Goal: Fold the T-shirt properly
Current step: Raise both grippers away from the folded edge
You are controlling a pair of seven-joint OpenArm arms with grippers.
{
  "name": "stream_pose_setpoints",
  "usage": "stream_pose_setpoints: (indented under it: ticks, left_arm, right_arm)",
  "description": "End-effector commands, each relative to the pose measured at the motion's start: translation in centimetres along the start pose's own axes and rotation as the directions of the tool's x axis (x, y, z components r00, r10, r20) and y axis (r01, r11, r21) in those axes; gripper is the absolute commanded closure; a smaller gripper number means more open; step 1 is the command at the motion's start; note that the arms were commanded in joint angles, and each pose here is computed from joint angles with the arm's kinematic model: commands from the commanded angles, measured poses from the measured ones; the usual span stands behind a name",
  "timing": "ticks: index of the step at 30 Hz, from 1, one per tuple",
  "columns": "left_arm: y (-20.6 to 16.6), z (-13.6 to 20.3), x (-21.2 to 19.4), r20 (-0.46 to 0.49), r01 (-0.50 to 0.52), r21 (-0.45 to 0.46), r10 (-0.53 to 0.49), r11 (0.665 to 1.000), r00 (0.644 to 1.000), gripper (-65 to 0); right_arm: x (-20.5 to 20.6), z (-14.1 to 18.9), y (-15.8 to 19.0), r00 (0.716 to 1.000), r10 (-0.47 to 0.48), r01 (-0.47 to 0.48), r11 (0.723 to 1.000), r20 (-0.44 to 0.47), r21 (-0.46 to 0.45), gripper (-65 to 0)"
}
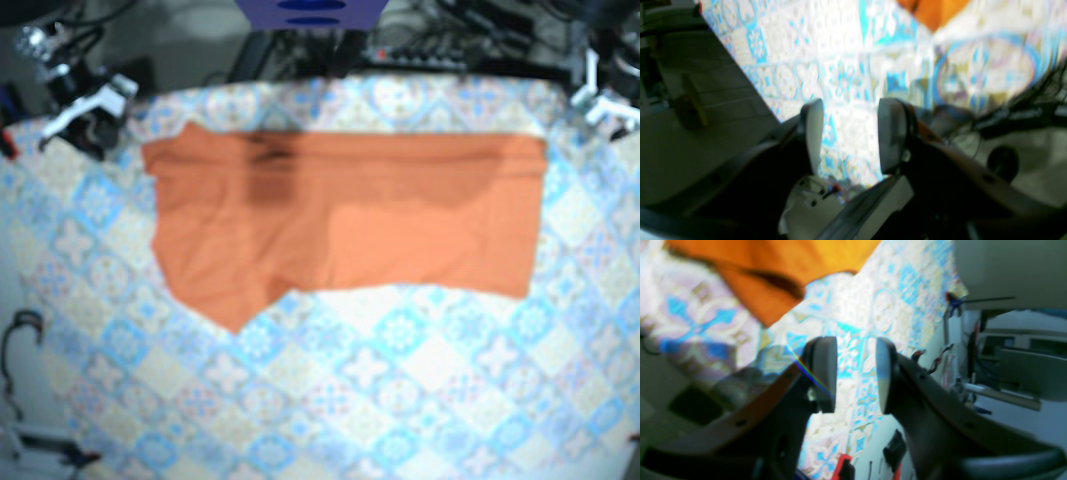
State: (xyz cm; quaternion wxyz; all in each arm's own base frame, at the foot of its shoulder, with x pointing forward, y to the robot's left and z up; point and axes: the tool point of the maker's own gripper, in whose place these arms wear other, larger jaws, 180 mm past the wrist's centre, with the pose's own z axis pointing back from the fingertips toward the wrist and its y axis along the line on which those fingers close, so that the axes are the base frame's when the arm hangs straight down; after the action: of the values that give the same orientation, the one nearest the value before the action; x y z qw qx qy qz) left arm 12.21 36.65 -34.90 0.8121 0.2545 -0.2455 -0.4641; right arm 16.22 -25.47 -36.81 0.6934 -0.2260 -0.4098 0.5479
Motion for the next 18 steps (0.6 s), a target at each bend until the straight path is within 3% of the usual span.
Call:
stream_pose_setpoints:
  ticks: [1, 7, 18]
  left_arm:
    - [0.3, 0.1, 0.4, 0.013, 0.016, 0.011, -0.016, 1.000, 1.000, -26.1]
    - [-0.8, 0.1, 0.5, 0.013, 0.004, -0.005, -0.004, 1.000, 1.000, -26.1]
    - [-0.8, 0.1, 0.5, 0.013, 0.004, -0.005, -0.004, 1.000, 1.000, -26.1]
  right_arm:
    - [1.0, -0.1, -0.9, 0.999, 0.013, -0.012, 1.000, 0.041, -0.029, -19.5]
    - [0.5, -0.9, 3.1, 0.996, 0.087, -0.089, 0.993, 0.024, 0.077, -19.5]
    - [0.8, -3.7, 6.7, 0.994, 0.108, -0.109, 0.985, 0.018, 0.135, -19.5]
